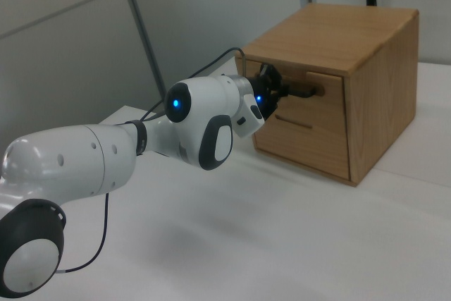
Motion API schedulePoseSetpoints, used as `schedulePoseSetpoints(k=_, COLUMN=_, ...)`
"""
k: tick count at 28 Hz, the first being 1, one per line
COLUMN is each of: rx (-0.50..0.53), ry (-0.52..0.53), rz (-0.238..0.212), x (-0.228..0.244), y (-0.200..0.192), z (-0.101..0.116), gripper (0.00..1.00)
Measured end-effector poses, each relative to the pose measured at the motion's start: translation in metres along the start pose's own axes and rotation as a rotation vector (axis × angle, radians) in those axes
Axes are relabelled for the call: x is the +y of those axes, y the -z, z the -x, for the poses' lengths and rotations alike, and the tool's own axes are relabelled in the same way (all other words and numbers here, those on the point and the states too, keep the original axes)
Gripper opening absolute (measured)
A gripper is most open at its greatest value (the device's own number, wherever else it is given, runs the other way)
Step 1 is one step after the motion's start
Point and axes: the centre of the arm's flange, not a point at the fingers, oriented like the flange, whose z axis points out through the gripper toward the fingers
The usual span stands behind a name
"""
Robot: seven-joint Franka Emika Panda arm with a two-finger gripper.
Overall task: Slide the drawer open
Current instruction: 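Pull the handle straight out, sliding the upper drawer out of the cabinet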
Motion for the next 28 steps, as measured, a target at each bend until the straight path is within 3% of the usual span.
schedulePoseSetpoints(k=8, rx=-0.002, ry=0.001, rz=0.008, x=0.001, y=0.004, z=0.002, gripper=0.17)
schedulePoseSetpoints(k=16, rx=0.0, ry=0.002, rz=0.07, x=-0.001, y=0.021, z=0.003, gripper=0.17)
schedulePoseSetpoints(k=28, rx=-0.002, ry=0.004, rz=0.103, x=0.005, y=0.047, z=0.006, gripper=0.17)
